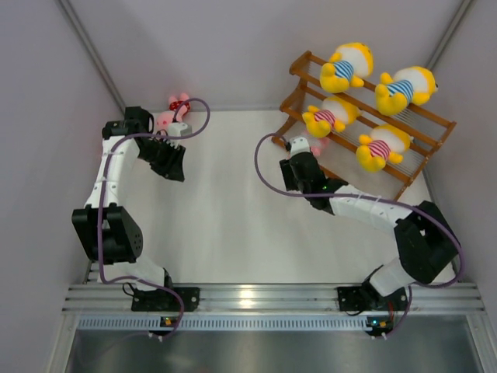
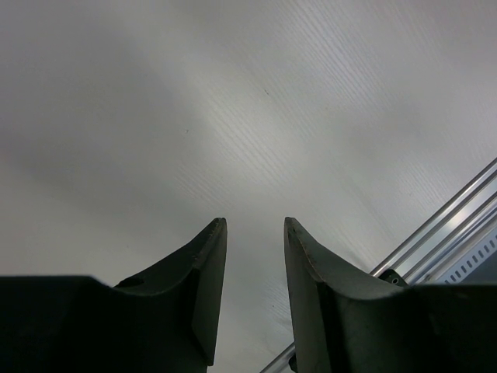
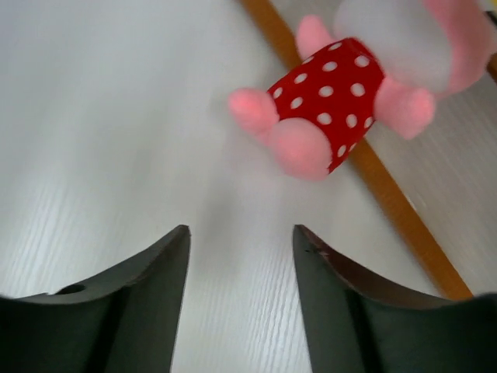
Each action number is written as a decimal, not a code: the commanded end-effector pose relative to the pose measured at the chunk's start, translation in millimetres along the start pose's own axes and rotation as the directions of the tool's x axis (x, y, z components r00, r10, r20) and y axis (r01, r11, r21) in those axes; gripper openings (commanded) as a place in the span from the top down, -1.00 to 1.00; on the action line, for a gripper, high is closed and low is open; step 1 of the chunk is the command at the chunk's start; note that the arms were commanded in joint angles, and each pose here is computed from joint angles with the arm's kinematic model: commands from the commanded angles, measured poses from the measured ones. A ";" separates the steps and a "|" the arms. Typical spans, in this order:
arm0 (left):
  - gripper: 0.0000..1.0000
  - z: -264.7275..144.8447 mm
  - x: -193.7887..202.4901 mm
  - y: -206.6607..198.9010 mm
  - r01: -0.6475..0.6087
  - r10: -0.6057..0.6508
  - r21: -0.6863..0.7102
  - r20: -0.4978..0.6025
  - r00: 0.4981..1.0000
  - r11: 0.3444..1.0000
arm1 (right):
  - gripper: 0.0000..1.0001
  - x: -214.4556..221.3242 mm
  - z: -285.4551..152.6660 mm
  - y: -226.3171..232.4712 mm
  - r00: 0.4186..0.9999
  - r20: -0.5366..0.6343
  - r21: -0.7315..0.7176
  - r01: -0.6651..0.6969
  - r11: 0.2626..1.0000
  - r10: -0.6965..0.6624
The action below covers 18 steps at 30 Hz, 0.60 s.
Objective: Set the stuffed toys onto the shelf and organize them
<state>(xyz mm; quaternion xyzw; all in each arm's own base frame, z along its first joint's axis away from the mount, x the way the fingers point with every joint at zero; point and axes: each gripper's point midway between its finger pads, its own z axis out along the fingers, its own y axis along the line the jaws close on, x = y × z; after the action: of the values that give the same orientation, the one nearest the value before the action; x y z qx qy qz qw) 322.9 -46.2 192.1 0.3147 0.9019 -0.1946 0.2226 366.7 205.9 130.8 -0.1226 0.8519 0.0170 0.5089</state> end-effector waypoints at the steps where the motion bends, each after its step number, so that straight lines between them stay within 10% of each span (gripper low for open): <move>1: 0.17 -9.9 -5.0 -7.0 -0.028 0.028 -0.002 0.030 0.999 1.000 | -0.03 2.0 -9.7 25.6 0.976 -0.089 -0.145 0.185 0.972 -0.199; 6: 0.17 -12.2 -5.6 -7.5 -0.034 0.035 -0.012 0.033 0.999 0.999 | 0.64 19.9 13.7 29.0 0.860 -0.233 -0.221 0.407 0.886 -0.453; 18: 0.17 -14.4 -4.1 -5.4 -0.032 0.033 -0.030 0.025 0.999 0.999 | 1.00 17.4 68.2 -10.8 0.670 -0.389 -0.048 0.670 0.741 -0.632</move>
<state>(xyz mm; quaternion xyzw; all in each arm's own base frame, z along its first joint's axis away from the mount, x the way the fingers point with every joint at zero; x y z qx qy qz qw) 322.3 -44.9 193.3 0.3148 0.9027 -0.1899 0.2237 398.2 219.0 59.1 -0.3939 0.8544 -0.1596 0.2990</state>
